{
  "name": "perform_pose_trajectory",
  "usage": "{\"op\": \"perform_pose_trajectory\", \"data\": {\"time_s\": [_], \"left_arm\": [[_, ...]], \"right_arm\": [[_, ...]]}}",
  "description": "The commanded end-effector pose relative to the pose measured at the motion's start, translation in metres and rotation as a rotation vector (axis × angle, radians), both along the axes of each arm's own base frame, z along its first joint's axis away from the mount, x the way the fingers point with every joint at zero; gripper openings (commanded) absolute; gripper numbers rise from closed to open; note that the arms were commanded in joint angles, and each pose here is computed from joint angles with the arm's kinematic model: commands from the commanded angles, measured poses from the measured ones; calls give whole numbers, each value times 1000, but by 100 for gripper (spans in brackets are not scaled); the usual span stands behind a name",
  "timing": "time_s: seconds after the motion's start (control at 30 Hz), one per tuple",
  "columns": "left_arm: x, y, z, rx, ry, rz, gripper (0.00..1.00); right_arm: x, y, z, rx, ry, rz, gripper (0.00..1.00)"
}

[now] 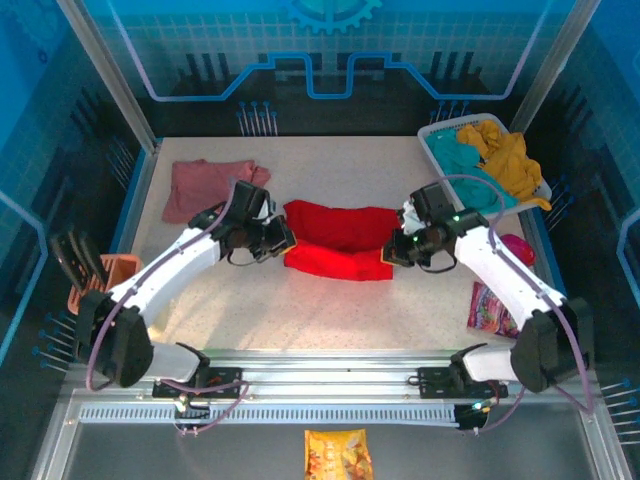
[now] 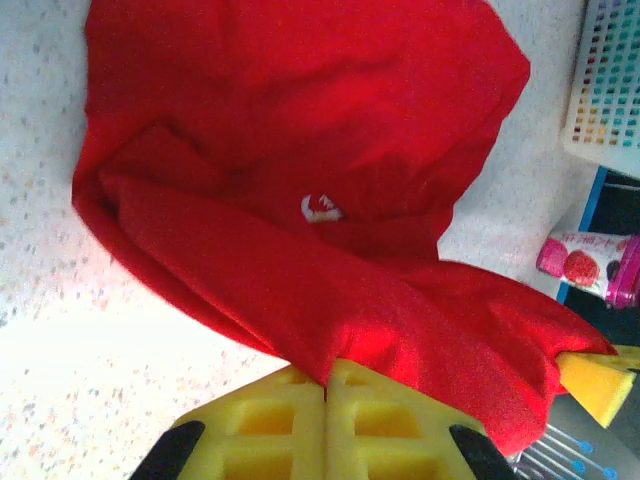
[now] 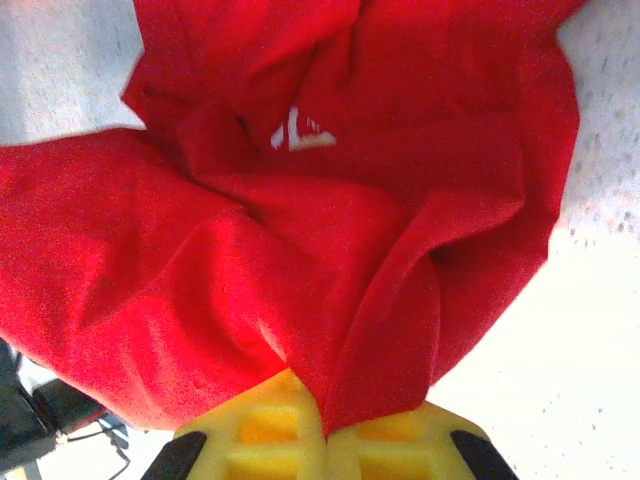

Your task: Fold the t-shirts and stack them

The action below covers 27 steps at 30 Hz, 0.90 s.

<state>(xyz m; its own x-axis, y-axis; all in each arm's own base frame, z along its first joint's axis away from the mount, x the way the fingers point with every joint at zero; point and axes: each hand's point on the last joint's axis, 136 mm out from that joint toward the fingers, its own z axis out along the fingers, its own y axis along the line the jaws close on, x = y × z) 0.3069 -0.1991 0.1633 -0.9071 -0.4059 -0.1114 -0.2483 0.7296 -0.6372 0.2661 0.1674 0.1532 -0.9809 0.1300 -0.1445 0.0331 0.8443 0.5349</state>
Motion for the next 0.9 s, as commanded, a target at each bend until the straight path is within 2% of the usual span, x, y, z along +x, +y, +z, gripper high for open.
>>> {"op": "perform_pose_trajectory", "data": {"time_s": [0.0, 0.37, 0.87], "left_arm": [[23, -5, 8, -6, -34, -43, 0], [83, 2, -7, 26, -20, -18, 0], [145, 8, -38, 21, 25, 6, 0]], "right_arm": [[21, 2, 10, 43, -11, 35, 0], [90, 5, -8, 49, 22, 41, 0], [144, -9, -33, 72, 82, -9, 0]]}}
